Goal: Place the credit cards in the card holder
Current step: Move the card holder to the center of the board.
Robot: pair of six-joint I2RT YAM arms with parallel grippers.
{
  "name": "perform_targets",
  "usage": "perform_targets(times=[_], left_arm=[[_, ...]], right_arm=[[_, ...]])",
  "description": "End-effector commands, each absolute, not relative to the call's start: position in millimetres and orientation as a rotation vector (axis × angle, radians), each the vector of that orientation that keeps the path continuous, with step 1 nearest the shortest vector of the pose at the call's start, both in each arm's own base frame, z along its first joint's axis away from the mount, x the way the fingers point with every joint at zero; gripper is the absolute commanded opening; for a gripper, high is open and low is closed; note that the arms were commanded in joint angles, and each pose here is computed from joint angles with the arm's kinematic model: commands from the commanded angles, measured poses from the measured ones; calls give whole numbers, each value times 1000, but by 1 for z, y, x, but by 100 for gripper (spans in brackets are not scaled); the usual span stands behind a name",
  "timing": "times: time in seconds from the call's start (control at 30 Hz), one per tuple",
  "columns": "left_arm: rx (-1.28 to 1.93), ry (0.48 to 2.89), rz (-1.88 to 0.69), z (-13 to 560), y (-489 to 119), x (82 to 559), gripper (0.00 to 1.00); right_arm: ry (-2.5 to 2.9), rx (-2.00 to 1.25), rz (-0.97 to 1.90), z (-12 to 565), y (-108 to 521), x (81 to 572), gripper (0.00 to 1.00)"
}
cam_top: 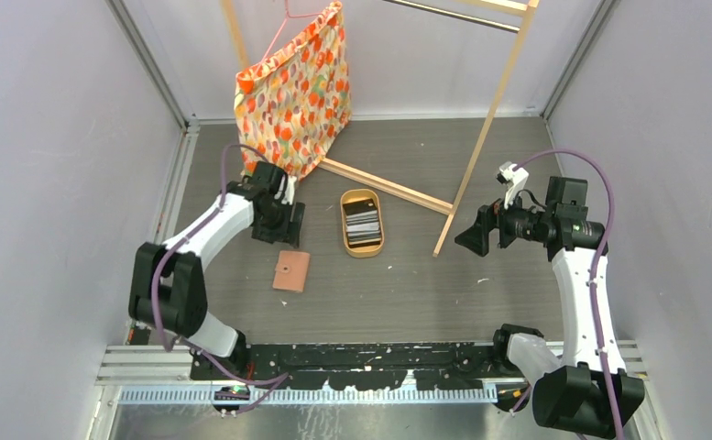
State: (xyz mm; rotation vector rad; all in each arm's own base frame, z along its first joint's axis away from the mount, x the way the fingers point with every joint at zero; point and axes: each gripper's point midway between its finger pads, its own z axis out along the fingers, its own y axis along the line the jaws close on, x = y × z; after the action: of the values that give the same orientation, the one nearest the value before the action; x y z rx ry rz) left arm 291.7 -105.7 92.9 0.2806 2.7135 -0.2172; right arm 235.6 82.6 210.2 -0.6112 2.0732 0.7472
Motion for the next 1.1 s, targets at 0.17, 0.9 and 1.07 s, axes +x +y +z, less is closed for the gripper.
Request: perform_targets(times=[0.17,0.9,1.07], left_arm=[[77,2909,-225,66,-103,275,64],[-152,2983,-828,52,-140,258,10],[-106,2986,-812,53,-153,243,4]], right_arm=[[2030,-669,697,217,86,237,100],[2023,-706,689,219,91,232,100],[2019,-716,703,219,93,230,100]])
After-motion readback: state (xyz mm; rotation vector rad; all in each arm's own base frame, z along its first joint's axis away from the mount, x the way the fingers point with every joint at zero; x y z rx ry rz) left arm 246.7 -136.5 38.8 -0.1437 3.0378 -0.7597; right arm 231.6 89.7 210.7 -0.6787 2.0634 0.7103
